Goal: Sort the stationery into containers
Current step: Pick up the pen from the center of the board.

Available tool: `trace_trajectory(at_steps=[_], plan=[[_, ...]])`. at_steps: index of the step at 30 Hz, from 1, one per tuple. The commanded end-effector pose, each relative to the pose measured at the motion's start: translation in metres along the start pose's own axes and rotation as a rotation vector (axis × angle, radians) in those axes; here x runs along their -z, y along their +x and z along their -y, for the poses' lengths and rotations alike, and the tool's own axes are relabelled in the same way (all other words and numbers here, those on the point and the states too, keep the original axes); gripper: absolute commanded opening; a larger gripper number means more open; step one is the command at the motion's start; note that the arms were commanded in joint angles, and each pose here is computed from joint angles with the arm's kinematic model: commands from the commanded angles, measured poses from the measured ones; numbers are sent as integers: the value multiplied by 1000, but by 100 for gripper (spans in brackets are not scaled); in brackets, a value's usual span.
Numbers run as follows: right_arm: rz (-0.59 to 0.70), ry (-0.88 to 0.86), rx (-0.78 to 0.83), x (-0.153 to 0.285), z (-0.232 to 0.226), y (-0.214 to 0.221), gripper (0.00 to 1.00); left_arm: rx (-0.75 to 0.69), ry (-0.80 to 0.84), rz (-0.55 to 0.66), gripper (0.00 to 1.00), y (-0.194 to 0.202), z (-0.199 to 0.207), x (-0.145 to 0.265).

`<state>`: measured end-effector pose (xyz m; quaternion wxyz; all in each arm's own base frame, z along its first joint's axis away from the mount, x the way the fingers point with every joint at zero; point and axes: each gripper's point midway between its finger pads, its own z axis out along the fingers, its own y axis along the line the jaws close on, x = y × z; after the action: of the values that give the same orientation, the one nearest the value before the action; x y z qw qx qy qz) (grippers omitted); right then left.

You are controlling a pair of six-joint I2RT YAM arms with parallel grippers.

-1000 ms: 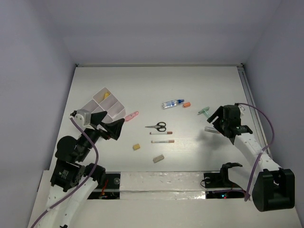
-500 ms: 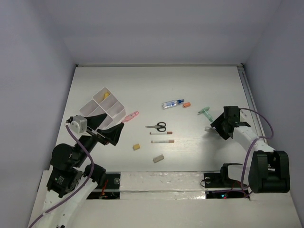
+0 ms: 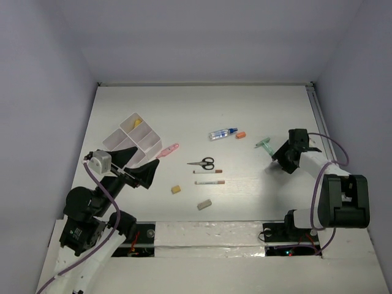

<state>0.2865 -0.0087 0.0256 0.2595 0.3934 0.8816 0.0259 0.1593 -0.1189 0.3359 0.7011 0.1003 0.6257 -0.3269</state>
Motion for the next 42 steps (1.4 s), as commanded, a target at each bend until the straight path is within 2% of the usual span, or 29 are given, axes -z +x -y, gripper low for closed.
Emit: trace_trajectory(at_steps=[1, 6, 13, 17, 21, 23, 32, 41, 42], plan=[[-79, -3, 67, -3, -2, 8, 60, -12, 16, 46, 99, -10, 4, 2], [-192, -6, 129, -4, -4, 22, 47, -12, 25, 44, 99, -10, 5, 2], [-273, 0, 144, -2, 2, 39, 40, -13, 20, 42, 99, -9, 4, 2], [-276, 26, 161, 3, 8, 39, 39, -11, 17, 43, 99, -9, 4, 2], [-278, 31, 177, 10, 13, 41, 58, -13, 19, 50, 99, -11, 4, 3], [-284, 36, 185, 11, 16, 43, 59, -15, 25, 60, 99, -13, 6, 5], [-340, 81, 225, 11, 23, 51, 48, -13, 39, 93, 99, -20, 10, 12], [-405, 217, 253, -3, 34, 55, 44, 2, 62, 102, 99, -22, 15, 16], [-408, 220, 253, -2, 34, 55, 38, 1, 60, 101, 99, -22, 14, 15]])
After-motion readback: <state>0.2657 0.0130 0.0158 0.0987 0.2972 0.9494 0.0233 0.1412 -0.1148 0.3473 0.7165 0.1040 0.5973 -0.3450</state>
